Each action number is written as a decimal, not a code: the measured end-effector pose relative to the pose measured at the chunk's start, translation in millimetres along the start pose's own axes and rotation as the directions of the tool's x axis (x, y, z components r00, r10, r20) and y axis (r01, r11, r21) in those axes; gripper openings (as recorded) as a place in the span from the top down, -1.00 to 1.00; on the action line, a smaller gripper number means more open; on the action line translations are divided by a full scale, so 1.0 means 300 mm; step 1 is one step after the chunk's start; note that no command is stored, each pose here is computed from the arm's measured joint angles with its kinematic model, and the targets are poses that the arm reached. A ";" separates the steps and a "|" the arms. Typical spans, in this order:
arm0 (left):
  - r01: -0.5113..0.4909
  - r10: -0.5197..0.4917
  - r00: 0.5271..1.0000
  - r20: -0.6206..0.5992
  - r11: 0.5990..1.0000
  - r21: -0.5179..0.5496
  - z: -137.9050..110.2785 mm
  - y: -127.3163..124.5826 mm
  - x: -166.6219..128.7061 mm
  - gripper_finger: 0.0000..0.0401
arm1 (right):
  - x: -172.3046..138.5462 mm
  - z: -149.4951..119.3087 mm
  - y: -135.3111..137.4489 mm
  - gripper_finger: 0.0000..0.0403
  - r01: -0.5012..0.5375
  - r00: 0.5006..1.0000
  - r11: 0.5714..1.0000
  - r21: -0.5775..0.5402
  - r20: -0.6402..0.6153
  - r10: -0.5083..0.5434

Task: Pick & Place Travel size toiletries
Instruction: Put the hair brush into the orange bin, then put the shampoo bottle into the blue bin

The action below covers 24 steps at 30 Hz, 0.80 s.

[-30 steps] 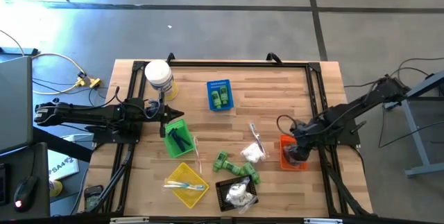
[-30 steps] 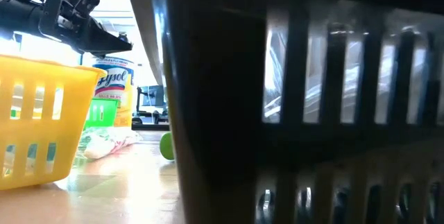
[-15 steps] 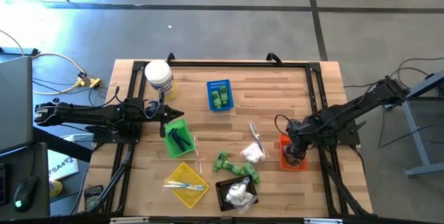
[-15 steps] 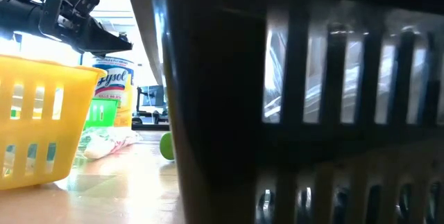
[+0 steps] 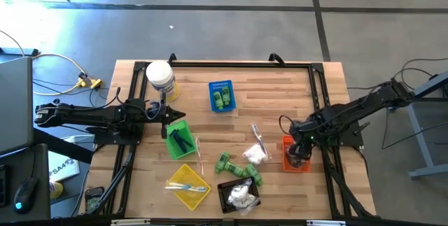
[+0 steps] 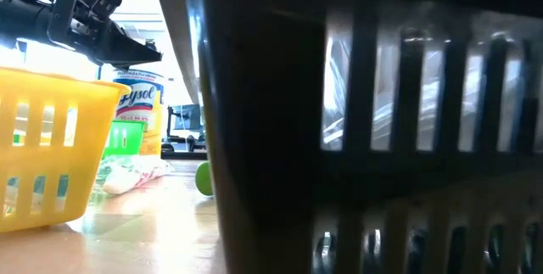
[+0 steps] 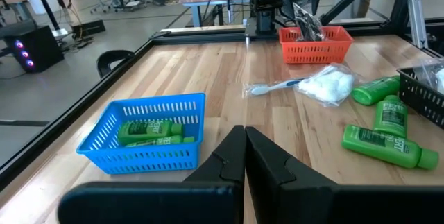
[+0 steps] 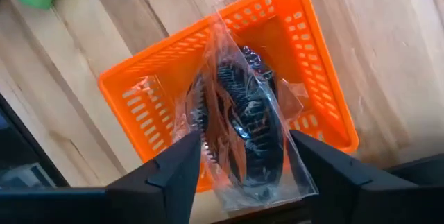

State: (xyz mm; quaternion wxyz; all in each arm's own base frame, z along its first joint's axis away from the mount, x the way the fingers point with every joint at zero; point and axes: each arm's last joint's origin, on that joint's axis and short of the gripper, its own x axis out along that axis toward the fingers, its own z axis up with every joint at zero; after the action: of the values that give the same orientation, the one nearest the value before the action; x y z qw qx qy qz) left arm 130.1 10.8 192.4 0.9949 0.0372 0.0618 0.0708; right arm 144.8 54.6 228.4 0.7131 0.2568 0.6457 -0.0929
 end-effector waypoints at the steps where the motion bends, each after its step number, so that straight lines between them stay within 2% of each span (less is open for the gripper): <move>1: 0.000 0.000 1.000 0.000 1.000 0.001 0.000 0.000 0.000 0.98 | 0.000 0.003 -0.003 -0.04 0.005 1.000 1.000 -0.011 0.005 -0.005; 10: 0.000 0.000 1.000 0.000 1.000 0.008 0.000 0.000 0.000 0.98 | -0.006 0.029 -0.036 -0.01 0.128 0.988 0.988 -0.084 0.100 -0.119; 16: 0.000 0.000 1.000 0.000 1.000 0.008 0.000 0.000 0.000 0.98 | -0.009 0.041 -0.048 0.01 0.154 0.983 0.979 -0.130 0.120 -0.138; 19: -0.001 0.001 1.000 0.000 1.000 0.008 0.000 0.000 0.000 0.98 | -0.014 0.057 -0.050 0.02 0.192 0.970 0.968 -0.160 0.183 -0.162; 21: 0.000 0.000 1.000 0.000 1.000 0.008 0.000 0.000 0.000 0.98 | -0.028 0.070 -0.049 0.05 0.263 0.934 0.945 -0.193 0.297 -0.200; 23: -0.001 0.001 1.000 0.000 1.000 0.009 0.000 0.000 0.000 0.98 | -0.055 0.087 -0.043 0.11 0.348 0.855 0.915 -0.205 0.469 -0.221; 24: -0.001 0.001 1.000 0.000 1.000 0.019 0.000 0.000 0.000 0.98 | -0.077 0.097 -0.033 0.15 0.360 0.805 0.907 -0.216 0.564 -0.185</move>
State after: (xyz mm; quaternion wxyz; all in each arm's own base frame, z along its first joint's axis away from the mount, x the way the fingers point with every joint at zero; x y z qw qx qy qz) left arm 130.1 10.9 192.4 0.9944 0.0469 0.0627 0.0707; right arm 162.1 27.4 249.1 0.8737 0.0079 0.4596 -0.1594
